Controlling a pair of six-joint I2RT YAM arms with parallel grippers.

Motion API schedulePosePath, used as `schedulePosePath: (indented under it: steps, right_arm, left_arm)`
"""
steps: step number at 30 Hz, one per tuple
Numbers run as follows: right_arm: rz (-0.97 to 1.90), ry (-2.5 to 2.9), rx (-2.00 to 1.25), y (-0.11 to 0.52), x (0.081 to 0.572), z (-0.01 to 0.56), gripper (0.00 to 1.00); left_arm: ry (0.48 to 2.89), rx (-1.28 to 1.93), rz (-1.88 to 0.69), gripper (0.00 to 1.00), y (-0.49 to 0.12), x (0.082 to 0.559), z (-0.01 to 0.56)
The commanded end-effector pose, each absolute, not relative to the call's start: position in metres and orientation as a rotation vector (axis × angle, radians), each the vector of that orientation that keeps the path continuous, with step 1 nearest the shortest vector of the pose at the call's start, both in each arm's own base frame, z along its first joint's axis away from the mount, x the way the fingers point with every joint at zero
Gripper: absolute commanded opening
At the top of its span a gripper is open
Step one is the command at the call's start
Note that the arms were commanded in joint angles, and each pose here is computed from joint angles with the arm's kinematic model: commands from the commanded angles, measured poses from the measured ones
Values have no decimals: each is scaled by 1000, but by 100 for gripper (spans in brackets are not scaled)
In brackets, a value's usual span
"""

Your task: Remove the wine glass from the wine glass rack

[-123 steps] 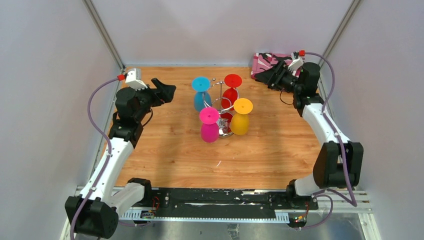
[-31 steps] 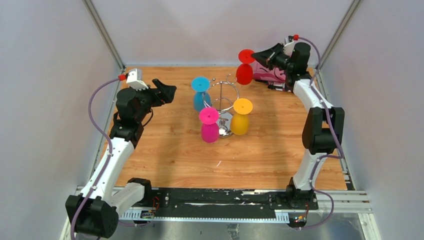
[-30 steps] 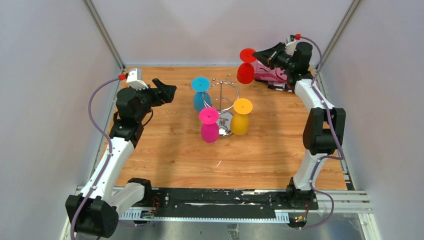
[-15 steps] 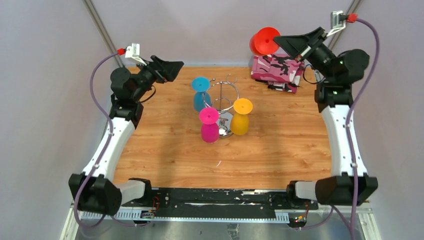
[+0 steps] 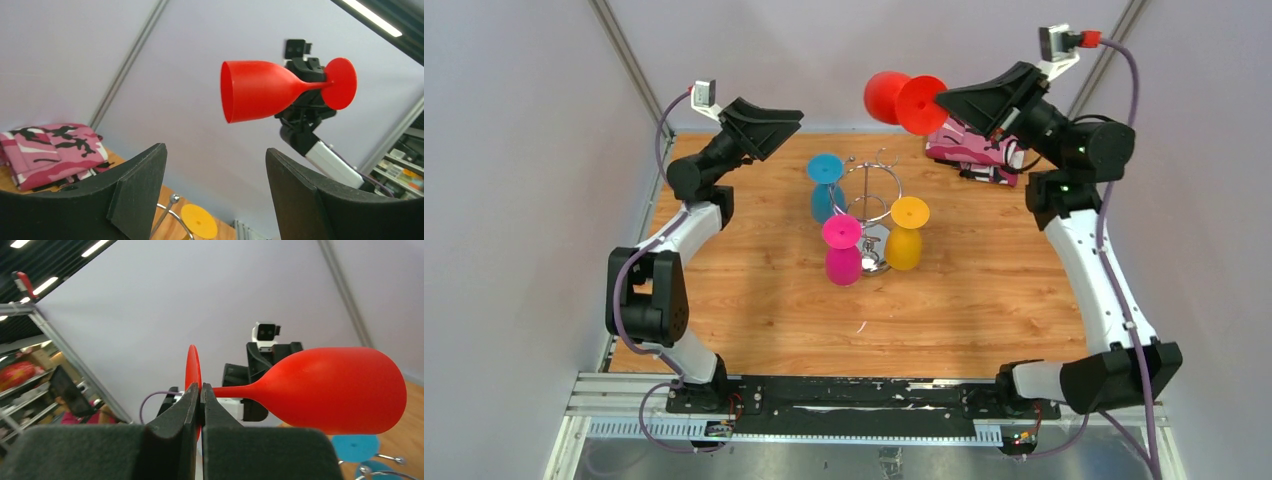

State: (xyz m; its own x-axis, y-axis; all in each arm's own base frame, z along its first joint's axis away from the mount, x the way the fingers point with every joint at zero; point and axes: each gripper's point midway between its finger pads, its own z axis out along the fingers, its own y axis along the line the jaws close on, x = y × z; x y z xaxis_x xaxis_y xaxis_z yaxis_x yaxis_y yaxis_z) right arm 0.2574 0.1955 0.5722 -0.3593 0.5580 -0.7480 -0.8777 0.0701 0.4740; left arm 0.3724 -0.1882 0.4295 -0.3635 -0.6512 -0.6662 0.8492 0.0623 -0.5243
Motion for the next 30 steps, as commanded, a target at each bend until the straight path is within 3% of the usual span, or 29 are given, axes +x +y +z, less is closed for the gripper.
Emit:
schedulePosePath:
  steps: [1,17,30]
  right_arm:
    - [1720,1068,-540,227,227,580,0]
    - [2042,952,-573,279,245,574,0]
    - [2260,868,-588,300,254,553,0]
  left_arm:
    - [994,432,-1619,77,-192,332,451]
    - [990,417,-1615,77,-189,309,450]
    - [827,519,-1572,68,-180,225,498]
